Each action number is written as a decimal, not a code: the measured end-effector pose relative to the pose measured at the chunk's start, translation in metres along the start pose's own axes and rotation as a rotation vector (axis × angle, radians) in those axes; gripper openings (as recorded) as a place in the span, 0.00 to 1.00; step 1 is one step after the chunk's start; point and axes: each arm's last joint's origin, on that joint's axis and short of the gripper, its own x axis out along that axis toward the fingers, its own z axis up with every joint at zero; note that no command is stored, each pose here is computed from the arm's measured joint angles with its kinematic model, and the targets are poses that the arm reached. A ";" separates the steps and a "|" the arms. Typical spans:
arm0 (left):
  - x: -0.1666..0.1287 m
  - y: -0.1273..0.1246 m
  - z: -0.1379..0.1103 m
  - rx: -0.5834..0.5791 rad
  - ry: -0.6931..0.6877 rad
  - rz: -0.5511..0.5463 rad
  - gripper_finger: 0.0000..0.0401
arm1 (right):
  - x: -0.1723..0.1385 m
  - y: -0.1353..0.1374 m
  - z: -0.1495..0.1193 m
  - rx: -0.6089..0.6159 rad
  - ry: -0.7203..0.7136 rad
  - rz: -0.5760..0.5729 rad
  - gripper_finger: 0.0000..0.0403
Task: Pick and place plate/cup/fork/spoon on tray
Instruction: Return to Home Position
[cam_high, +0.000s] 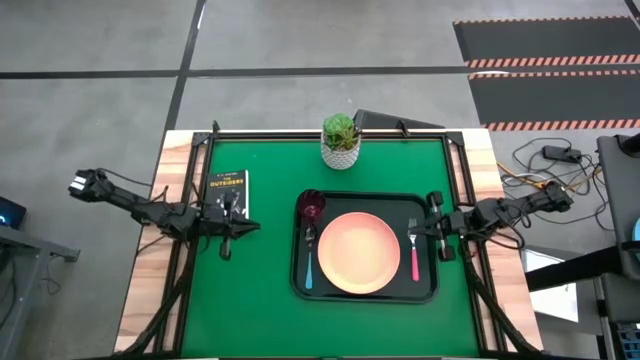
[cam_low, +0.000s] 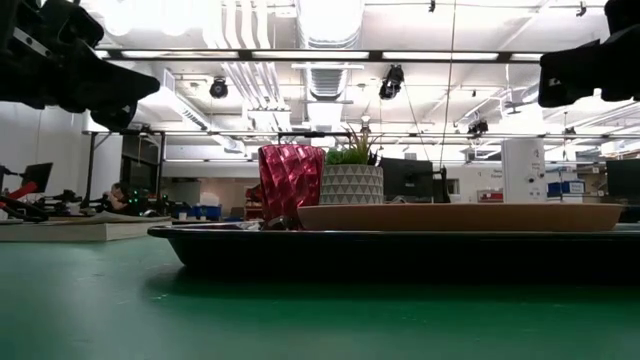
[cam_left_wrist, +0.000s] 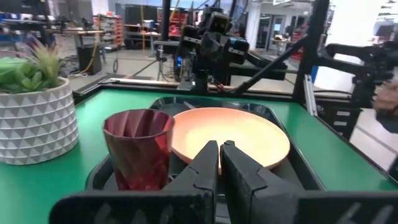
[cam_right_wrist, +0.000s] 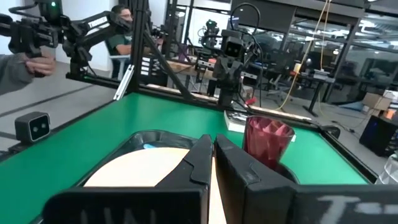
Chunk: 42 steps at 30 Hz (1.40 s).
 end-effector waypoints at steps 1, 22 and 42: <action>0.000 0.000 0.000 -0.001 0.000 0.006 0.00 | 0.000 0.000 0.000 -0.006 0.000 0.000 0.02; 0.005 -0.001 -0.010 0.032 0.085 0.018 0.00 | 0.000 0.000 0.000 0.061 0.001 0.001 0.02; 0.012 -0.002 -0.026 0.086 0.226 0.032 0.00 | 0.000 0.000 0.000 0.061 0.001 0.001 0.02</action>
